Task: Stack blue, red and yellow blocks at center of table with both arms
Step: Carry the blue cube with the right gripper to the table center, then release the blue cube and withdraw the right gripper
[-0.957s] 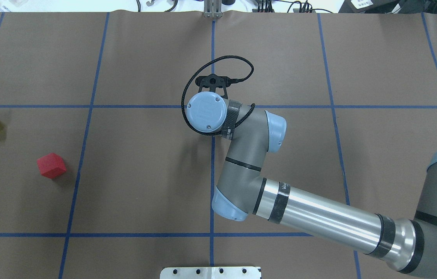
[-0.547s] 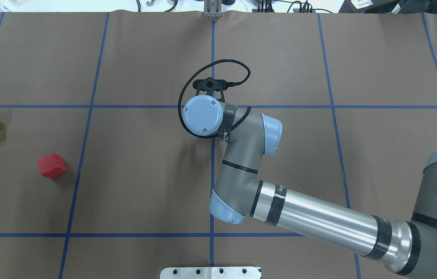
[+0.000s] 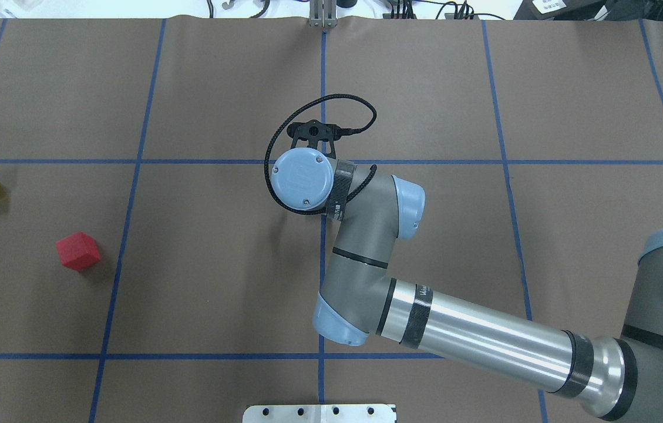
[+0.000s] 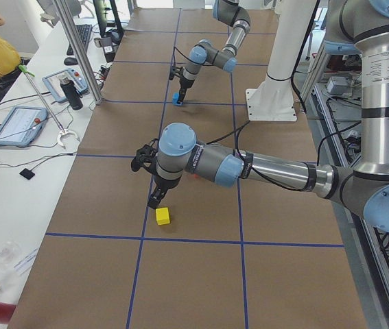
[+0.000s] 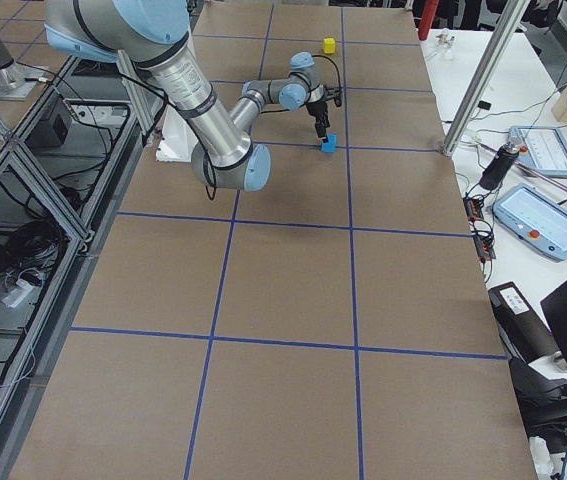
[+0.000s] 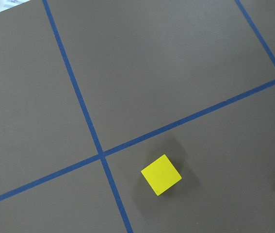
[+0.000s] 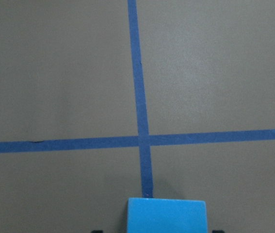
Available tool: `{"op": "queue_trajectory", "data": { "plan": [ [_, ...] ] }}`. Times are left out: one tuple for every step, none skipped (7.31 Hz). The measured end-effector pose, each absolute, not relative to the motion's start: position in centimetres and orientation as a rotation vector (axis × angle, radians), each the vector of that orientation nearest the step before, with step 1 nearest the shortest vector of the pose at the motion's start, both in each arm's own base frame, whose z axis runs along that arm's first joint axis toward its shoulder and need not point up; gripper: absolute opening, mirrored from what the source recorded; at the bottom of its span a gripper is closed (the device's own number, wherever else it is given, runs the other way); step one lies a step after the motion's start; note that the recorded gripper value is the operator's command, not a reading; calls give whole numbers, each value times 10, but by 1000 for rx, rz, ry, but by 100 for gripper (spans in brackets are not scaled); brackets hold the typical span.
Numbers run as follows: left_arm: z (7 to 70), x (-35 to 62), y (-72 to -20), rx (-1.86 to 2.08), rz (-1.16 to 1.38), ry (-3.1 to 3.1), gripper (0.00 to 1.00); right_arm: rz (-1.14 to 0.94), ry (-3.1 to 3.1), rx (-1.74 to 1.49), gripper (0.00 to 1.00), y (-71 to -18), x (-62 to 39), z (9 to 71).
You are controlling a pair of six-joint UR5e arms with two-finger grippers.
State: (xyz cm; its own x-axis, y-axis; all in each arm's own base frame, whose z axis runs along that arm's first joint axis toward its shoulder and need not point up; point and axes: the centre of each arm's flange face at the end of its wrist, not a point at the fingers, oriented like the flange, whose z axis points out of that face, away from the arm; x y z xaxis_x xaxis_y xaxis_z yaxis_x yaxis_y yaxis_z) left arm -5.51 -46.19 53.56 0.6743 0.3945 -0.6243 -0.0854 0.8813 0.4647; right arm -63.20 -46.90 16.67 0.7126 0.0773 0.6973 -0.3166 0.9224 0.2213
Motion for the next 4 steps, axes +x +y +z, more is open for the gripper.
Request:
{"op": "queue_trajectory", "data": {
  "plan": [
    [530,-55,-463,433,284,789,100,241,-772,328,100,-487,-605,152],
    [522,-55,-464,452,293,787,100,252,-786,305,100,-513,-566,142],
    [513,-55,-463,493,310,784,100,244,-787,287,100,-541,-517,140],
    [504,-52,-463,542,336,780,100,213,-789,277,100,-565,-462,150]
  ]
}}
